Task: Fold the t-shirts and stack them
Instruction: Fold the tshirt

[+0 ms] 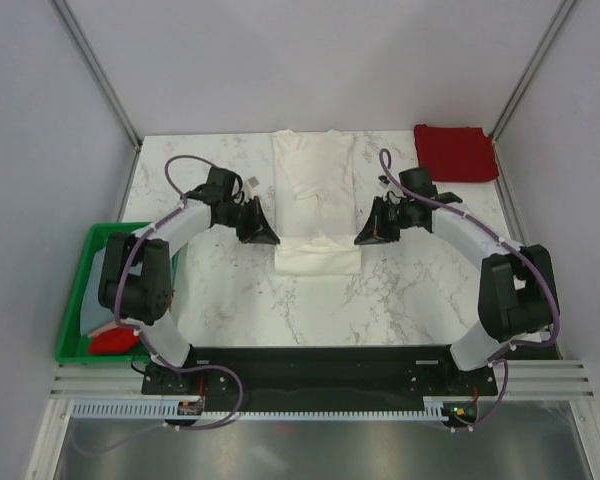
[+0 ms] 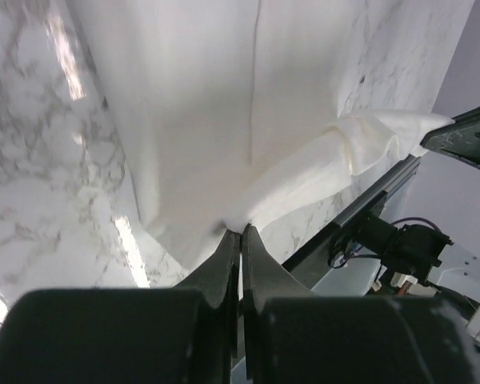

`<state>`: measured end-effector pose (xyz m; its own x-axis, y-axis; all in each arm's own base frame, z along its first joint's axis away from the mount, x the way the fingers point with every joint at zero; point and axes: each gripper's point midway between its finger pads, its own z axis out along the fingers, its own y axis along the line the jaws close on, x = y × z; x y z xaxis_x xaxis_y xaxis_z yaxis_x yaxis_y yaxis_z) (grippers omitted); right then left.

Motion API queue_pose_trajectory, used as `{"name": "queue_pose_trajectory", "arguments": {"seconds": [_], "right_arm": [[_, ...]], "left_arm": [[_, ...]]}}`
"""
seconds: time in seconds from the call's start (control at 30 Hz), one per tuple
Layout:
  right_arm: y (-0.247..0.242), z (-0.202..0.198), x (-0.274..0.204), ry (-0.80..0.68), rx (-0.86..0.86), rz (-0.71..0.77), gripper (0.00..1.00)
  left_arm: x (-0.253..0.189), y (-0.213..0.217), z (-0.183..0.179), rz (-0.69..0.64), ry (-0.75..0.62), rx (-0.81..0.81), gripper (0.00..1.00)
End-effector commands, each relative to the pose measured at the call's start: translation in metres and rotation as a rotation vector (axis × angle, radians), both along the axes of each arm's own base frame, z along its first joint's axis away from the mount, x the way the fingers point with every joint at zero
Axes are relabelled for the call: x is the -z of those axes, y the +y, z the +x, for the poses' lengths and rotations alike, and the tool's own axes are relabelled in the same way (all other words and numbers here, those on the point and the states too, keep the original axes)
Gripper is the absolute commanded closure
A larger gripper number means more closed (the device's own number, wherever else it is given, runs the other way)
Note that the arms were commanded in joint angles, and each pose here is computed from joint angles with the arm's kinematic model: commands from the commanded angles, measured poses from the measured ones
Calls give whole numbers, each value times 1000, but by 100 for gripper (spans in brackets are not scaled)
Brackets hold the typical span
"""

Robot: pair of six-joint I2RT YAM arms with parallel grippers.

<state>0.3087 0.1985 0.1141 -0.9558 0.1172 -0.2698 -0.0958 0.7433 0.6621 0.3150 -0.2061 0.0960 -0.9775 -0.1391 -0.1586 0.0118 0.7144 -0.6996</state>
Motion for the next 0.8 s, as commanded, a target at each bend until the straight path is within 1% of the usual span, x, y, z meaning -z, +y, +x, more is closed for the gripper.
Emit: {"name": "queue_pose_trajectory", "arguments": {"seconds": [0.0,0.1,0.13,0.17,0.2,0.27,0.3,0.37,0.4,0.43,0.47,0.77], "right_arm": [[-6,36,-1,-67,11,-25,100],[-10,67,-2,-113,42,-26,100],[-11,76,-2,-127,49,-26,100],[-12,83,6,-115,56,-30,100],[-11,93,2,-139,58,-32,100],[-11,107,12,-143,55,-40,100],[-10,118,8,-166,55,-40,100],[-9,127,19,-159,48,-53,100],[-9,137,15,-180,50,-51,100],[-9,140,22,-171,49,-60,100],[-8,146,19,-185,47,-59,100],[-6,168,32,-196,46,-77,100]], "left_arm": [[-16,-2,47,-4,-124,30,98],[-6,3,72,28,-139,16,98],[-13,5,87,26,-168,4,98],[-12,5,93,28,-178,6,98],[-11,8,105,33,-186,-2,98],[-9,9,114,35,-202,4,98],[-5,10,121,39,-200,1,98],[-2,11,128,42,-210,5,98],[-6,10,134,40,-228,8,98],[0,10,137,41,-220,9,98],[1,10,139,41,-222,14,98],[16,9,162,51,-237,22,98]]}}
